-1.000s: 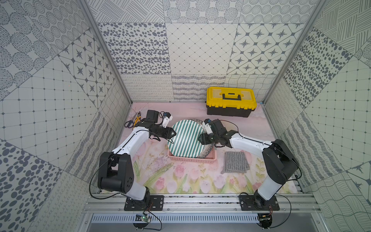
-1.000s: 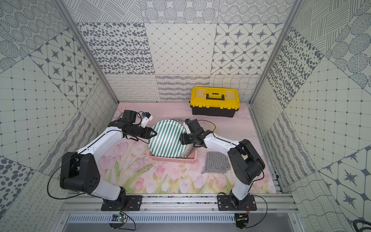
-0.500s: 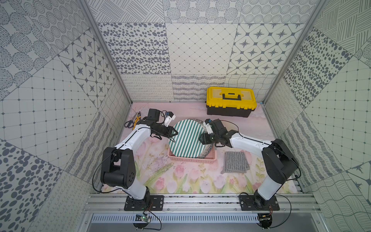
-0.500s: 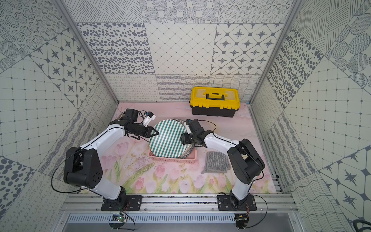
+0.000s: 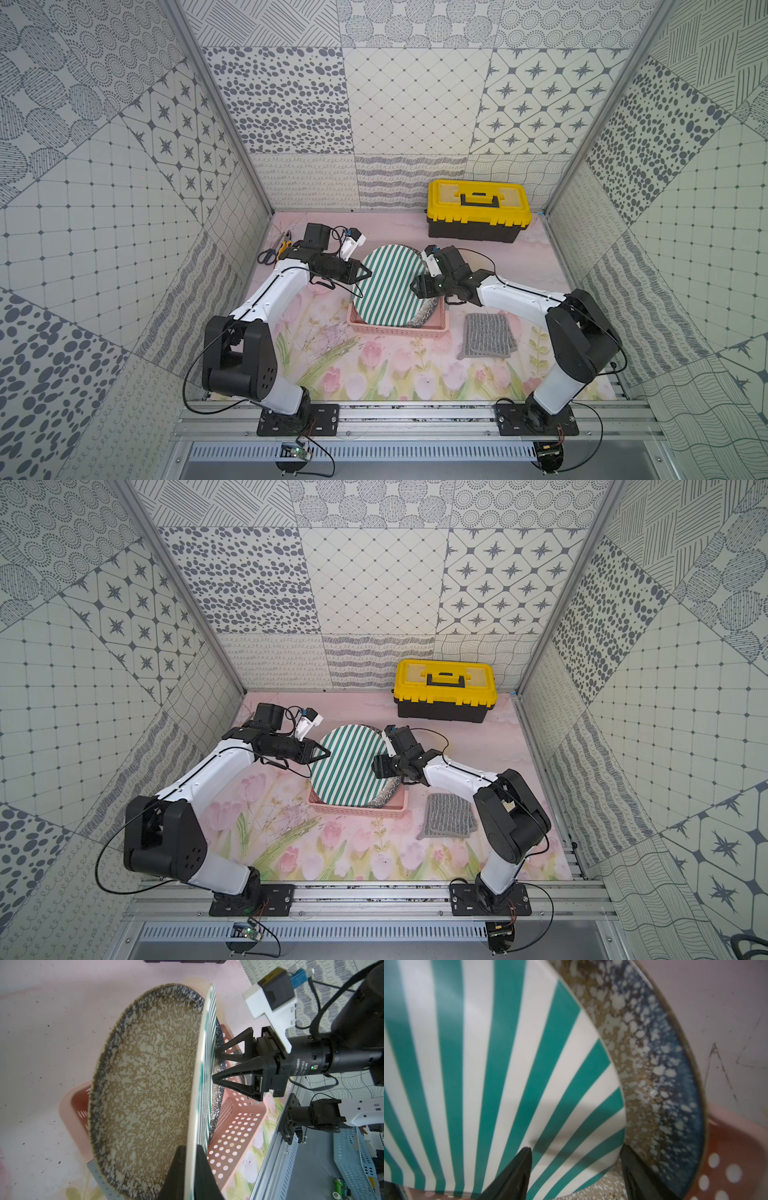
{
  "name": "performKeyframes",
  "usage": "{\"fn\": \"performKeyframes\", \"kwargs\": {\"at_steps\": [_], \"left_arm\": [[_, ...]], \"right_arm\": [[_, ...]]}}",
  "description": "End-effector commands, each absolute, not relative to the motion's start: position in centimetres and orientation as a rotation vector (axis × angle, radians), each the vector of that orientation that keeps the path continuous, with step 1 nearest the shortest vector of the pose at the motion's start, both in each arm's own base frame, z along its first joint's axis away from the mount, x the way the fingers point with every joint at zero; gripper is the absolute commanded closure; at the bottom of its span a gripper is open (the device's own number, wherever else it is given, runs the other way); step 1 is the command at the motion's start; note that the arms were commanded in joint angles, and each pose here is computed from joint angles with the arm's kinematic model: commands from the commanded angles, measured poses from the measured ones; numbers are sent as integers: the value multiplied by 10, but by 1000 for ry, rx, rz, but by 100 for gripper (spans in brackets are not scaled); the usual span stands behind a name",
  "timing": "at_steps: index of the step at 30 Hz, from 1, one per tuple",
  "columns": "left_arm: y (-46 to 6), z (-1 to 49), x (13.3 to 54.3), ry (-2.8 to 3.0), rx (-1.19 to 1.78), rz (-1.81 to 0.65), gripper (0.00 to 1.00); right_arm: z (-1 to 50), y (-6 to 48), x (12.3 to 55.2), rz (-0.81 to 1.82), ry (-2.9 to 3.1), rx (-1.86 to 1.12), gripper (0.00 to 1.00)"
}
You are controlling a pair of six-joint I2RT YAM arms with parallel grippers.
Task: Wipe the wet plate dry
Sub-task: Pick up the plate from the bin, then pick up the towel at the center of the board.
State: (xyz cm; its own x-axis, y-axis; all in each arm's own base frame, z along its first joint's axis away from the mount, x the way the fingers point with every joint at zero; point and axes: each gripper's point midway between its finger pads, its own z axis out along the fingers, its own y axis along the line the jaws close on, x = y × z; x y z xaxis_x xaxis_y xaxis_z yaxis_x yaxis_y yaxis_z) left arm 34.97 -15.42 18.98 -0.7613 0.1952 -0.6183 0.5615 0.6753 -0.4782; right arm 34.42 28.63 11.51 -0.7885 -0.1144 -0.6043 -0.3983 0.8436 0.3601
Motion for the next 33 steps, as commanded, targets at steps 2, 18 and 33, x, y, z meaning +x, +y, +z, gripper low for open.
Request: {"fn": "performKeyframes", "kwargs": {"at_steps": [2, 18, 33], "left_arm": [[-152, 229, 337, 2304, 548, -897, 100], [-174, 295, 305, 2132, 526, -1203, 100], [-175, 303, 299, 2102, 534, -1242, 100]], "right_arm": [[179, 265, 349, 681, 2285, -245, 20], [136, 82, 284, 160, 2340, 571, 34], [37, 71, 241, 9, 2618, 724, 33]]}}
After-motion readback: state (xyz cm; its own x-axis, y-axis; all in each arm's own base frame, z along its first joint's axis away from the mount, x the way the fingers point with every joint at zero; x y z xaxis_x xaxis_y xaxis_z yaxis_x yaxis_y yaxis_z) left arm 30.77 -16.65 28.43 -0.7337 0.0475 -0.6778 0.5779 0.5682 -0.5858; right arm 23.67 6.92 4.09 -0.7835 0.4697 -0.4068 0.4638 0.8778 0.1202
